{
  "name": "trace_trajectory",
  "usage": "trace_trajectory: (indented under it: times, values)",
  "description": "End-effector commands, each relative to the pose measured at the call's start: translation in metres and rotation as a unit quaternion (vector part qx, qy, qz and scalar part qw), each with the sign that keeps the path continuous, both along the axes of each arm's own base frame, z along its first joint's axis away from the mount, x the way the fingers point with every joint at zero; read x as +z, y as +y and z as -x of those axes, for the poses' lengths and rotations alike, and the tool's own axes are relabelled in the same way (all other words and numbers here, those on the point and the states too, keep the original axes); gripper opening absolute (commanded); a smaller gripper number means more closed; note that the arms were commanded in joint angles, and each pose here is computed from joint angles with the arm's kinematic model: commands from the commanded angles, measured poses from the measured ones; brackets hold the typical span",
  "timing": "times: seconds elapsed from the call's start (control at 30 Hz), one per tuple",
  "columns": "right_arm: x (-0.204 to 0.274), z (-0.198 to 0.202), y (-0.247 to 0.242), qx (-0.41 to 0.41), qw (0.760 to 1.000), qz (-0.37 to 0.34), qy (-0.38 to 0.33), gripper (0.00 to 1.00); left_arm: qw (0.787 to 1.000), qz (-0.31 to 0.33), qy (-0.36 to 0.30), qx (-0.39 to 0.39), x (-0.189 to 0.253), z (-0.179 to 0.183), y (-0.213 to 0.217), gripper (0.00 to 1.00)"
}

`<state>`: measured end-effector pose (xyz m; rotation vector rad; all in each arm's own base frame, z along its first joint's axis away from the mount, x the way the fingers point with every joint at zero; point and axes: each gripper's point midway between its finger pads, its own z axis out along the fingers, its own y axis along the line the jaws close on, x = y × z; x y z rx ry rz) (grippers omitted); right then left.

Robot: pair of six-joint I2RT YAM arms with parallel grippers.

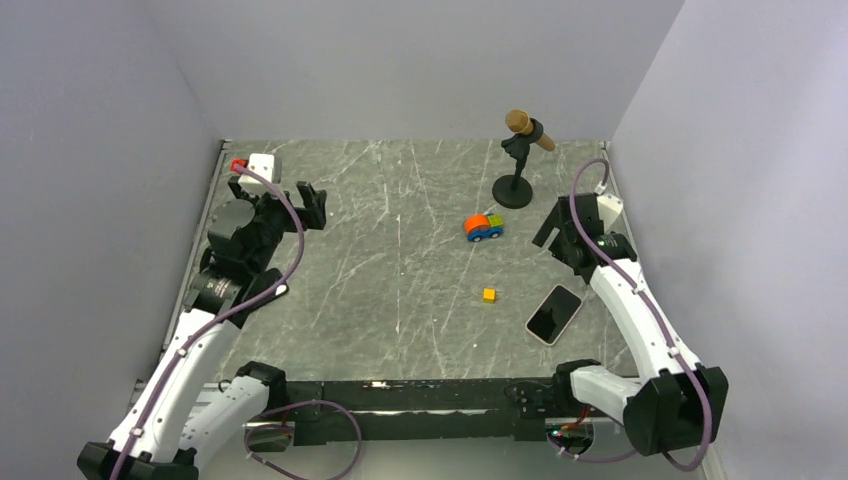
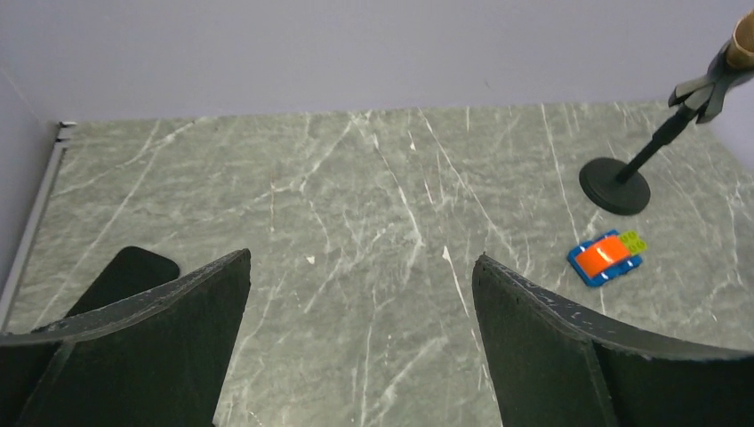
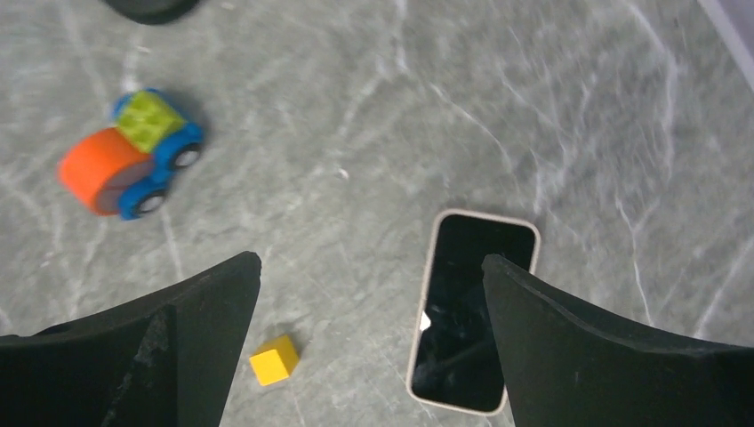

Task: Take the phone out of the phone case
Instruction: Pick up the phone at the center of the board.

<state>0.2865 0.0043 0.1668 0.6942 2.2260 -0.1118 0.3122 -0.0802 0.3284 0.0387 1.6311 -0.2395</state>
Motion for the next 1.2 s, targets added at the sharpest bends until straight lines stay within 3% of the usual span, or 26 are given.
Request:
trace_trajectory:
  times: [0.0,0.2,0.37,0.53,0.73,1.17]
  values:
    - [-0.039,0.021,-0.007,-0.045,0.995,-0.052,0.068,1.00,1.000,0.009,-0.004,-0.026,0.018,0.000,-0.012,0.98]
    - [-0.082,0.050,-0.030,-0.126,0.976,-0.082,0.157,1.00,0.999,0.009,0.010,-0.042,0.012,-0.003,-0.019,0.98]
    - [-0.123,0.079,-0.032,-0.145,0.948,-0.168,0.226,1.00,0.998,0.005,0.010,-0.054,0.010,-0.001,-0.023,0.98]
    - [-0.129,0.086,-0.034,-0.155,0.943,-0.191,0.226,1.00,0.998,0.001,0.006,-0.065,0.010,0.000,-0.028,0.98]
    - [-0.142,0.077,-0.006,-0.094,0.933,-0.260,0.228,1.00,0.996,-0.002,0.004,-0.086,0.009,0.001,-0.035,0.98]
    - [-0.152,0.078,0.003,-0.086,0.937,-0.197,0.276,1.00,0.996,-0.001,0.008,-0.086,0.007,0.001,-0.035,0.99]
